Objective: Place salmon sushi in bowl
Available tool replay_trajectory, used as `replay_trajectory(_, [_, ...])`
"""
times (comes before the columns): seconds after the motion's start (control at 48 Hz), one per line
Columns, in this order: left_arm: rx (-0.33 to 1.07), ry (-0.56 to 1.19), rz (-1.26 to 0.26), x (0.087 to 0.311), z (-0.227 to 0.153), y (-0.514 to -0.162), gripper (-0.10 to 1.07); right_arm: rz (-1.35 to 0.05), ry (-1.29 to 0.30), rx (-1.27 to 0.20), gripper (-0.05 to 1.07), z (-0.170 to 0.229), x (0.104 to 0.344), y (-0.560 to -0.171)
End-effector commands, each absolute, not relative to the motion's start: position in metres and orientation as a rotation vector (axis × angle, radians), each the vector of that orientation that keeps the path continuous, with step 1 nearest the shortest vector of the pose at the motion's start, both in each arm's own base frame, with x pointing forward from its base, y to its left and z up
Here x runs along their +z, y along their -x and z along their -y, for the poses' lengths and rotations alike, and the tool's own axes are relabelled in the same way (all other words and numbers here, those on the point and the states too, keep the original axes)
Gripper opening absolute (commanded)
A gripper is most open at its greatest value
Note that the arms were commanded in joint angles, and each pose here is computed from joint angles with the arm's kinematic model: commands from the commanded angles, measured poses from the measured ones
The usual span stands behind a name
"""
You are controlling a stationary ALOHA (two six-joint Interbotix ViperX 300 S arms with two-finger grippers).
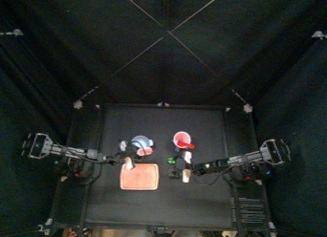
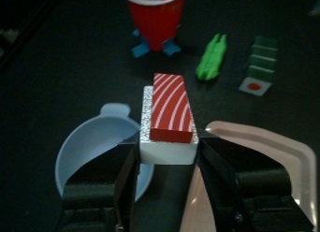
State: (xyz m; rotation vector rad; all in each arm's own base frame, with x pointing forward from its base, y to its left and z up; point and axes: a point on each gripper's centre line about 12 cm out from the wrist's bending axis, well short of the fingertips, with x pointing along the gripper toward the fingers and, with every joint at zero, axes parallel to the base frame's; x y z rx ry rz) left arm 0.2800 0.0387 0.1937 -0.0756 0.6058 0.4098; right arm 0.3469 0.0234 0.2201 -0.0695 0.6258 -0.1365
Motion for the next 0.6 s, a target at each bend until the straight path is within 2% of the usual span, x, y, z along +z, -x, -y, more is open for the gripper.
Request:
replay_trajectory(0.0, [0.480,0.124,-0.622,0.189,-0.055,-0.278,0.63,-0.590,0.059,-0.131,0.91,-0.025,0.232,-0.345])
replay_trajectory(0.208, [0.566,0.160,-0.684,0.169,-0.080,-0.271,0.63,-0.604,0.062,-0.132,0.91,-0.024,0.227,-0.343])
replay_trajectory(0.458, [0.593,0.187,-0.747,0.150,-0.093,-0.273,0.63,-0.607,0.061,-0.134,0.91,-0.024,0.227,-0.342])
replay_trajectory(0.583, [0.591,0.192,-0.755,0.147,-0.094,-0.275,0.64,-0.606,0.063,-0.131,0.91,-0.024,0.227,-0.342])
